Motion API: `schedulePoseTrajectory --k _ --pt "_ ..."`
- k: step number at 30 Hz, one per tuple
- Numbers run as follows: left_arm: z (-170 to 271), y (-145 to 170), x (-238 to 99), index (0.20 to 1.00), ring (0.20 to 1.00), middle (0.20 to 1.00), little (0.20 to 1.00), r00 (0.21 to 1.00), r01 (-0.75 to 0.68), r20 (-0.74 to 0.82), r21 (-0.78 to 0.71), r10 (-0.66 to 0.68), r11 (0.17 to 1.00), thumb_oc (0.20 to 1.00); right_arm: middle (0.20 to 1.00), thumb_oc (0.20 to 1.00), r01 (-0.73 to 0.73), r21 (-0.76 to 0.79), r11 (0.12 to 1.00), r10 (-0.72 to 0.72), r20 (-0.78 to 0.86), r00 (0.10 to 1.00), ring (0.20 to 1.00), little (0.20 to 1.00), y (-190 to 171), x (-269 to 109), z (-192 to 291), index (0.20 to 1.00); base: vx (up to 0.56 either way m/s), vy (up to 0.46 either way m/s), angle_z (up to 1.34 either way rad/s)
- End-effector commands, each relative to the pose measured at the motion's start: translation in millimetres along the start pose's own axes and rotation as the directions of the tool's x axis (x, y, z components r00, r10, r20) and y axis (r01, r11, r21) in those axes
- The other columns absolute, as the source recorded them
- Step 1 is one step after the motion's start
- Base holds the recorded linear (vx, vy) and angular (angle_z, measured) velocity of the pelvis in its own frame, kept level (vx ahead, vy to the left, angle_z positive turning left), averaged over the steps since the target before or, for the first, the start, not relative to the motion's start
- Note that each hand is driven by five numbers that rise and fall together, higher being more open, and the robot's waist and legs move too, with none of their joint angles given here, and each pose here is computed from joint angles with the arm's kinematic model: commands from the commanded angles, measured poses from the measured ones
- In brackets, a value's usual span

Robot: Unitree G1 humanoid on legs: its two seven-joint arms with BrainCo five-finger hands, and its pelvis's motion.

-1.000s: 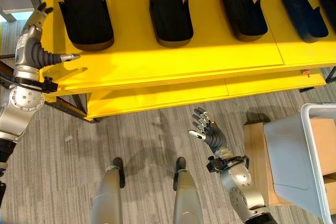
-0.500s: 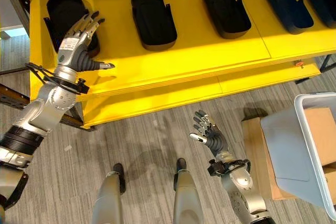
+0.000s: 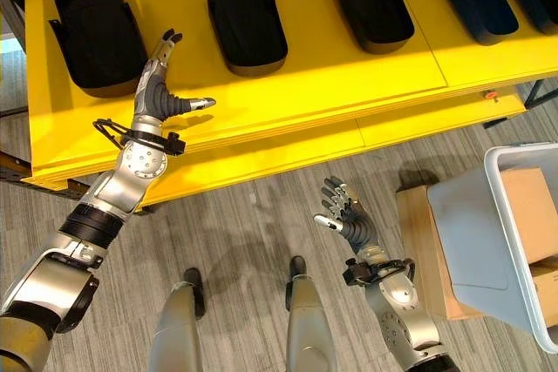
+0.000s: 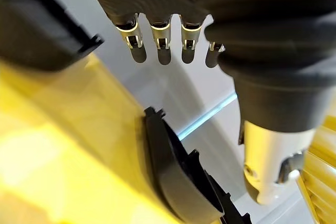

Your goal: Move parts from the plastic box to the shelf.

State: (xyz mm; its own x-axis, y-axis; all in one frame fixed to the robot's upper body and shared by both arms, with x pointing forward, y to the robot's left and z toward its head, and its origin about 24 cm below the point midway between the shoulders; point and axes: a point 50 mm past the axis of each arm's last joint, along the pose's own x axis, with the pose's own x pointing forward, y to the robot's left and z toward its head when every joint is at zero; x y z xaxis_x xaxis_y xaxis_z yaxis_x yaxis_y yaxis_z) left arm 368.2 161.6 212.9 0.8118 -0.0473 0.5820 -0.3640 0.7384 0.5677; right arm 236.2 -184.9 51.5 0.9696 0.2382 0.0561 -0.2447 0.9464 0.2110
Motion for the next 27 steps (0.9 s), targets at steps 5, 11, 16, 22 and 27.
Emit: schedulePoseTrajectory --k 5,11,16,22,27 --pt "27.3 2.9 29.7 1.000 1.000 1.000 1.000 0.996 -0.066 0.057 -0.089 0.071 0.994 1.000 1.000 1.000 -0.010 -0.059 0.998 0.014 0.080 0.997 1.000 1.000 -3.5 -7.3 18.4 1.000 0.00 0.000 0.00" --pt "32.0 -5.7 34.8 1.000 1.000 1.000 1.000 0.997 -0.063 0.023 -0.163 0.068 0.985 1.000 1.000 1.000 -0.003 -0.068 0.998 0.008 0.074 0.997 1.000 1.000 -5.4 -9.9 18.4 1.000 0.00 -0.001 -0.08" --pt "24.0 -8.5 35.8 1.000 1.000 1.000 1.000 0.996 -0.081 -0.047 -0.221 0.072 0.972 1.000 1.000 1.000 0.002 -0.065 0.998 0.003 0.073 0.997 1.000 1.000 -5.9 -9.7 18.4 1.000 0.00 -0.001 -0.01" --pt "13.9 -4.6 37.8 1.000 1.000 1.000 1.000 0.988 -0.124 -0.120 -0.266 0.095 0.956 1.000 1.000 1.000 -0.001 -0.072 0.997 0.005 0.069 0.998 1.000 1.000 -4.6 -8.8 17.6 1.000 0.00 0.000 -0.06" --pt "6.6 -0.2 35.6 1.000 1.000 1.000 1.000 0.982 -0.153 -0.149 -0.267 0.116 0.951 1.000 1.000 1.000 -0.003 -0.076 0.997 0.008 0.065 0.998 1.000 1.000 -4.2 -9.1 17.1 1.000 0.00 0.000 0.00"
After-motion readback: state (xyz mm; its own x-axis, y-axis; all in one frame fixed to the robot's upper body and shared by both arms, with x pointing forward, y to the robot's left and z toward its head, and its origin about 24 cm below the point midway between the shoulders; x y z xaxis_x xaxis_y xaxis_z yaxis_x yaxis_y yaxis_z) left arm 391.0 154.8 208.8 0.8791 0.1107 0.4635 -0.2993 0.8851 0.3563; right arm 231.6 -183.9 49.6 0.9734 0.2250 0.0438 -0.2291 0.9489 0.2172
